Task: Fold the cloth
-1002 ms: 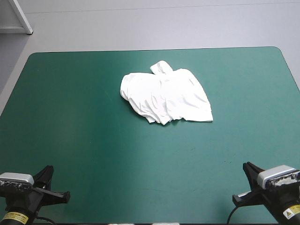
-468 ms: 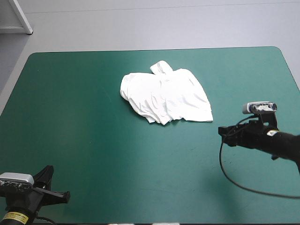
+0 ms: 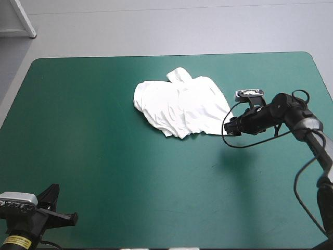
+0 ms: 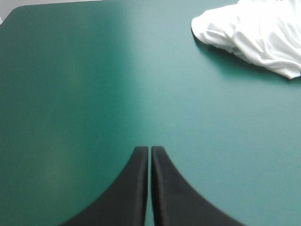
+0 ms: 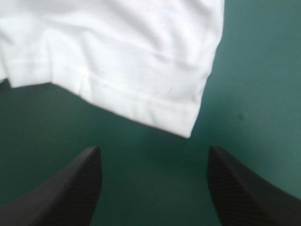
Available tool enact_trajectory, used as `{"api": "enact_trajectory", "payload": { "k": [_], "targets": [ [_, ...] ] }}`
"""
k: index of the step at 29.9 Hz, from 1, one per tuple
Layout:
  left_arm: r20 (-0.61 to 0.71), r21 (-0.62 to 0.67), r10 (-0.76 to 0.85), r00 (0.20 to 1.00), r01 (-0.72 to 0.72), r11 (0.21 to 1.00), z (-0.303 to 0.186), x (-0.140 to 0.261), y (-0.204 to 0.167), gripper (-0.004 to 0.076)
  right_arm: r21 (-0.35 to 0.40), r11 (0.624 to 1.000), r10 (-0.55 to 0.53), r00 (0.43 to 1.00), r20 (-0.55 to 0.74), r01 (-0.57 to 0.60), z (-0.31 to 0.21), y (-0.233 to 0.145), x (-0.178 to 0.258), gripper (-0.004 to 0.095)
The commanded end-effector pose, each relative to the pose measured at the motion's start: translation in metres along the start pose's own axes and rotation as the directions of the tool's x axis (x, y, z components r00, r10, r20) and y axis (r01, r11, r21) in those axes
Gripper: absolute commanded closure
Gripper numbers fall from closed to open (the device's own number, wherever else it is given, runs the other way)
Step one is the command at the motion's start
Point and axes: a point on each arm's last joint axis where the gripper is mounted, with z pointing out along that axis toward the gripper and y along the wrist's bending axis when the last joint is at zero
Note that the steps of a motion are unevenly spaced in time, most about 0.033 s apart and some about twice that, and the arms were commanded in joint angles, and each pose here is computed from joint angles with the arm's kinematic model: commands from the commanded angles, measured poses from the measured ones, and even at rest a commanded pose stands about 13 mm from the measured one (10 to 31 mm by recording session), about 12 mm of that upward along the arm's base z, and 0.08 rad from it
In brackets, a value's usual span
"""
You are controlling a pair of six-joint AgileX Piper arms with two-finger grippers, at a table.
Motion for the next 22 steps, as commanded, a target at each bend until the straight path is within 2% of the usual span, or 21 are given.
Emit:
{"api": "enact_trajectory", "payload": {
  "k": [1,7,13,18,22],
  "targets": [
    [0.081,0.002,-0.013,0.997,0.012,1.000,-0.002,-0.012,0.000,0.0705,0.029,1.000,-0.010,0.998,0.070,0.008,-0.002,-0.002,-0.026,0.0305],
    [0.081,0.002,-0.013,0.997,0.012,1.000,-0.002,-0.012,0.000,0.0705,0.037,0.999,0.005,0.999,0.031,-0.006,0.023,-0.012,-0.041,0.0305],
    [0.081,0.002,-0.013,0.997,0.012,1.000,-0.002,-0.012,0.000,0.0705,0.011,1.000,0.004,0.998,-0.056,-0.003,0.044,-0.007,-0.035,0.0323],
    [0.081,0.002,-0.013,0.997,0.012,1.000,-0.002,-0.012,0.000,0.0705,0.006,0.998,-0.066,0.992,-0.111,0.067,0.051,0.011,-0.031,0.0550],
    [0.081,0.002,-0.013,0.997,0.012,1.000,-0.002,-0.012,0.000,0.0705,0.008,0.998,-0.068,0.992,-0.110,0.069,0.051,0.013,-0.031,0.0748]
  ]
}}
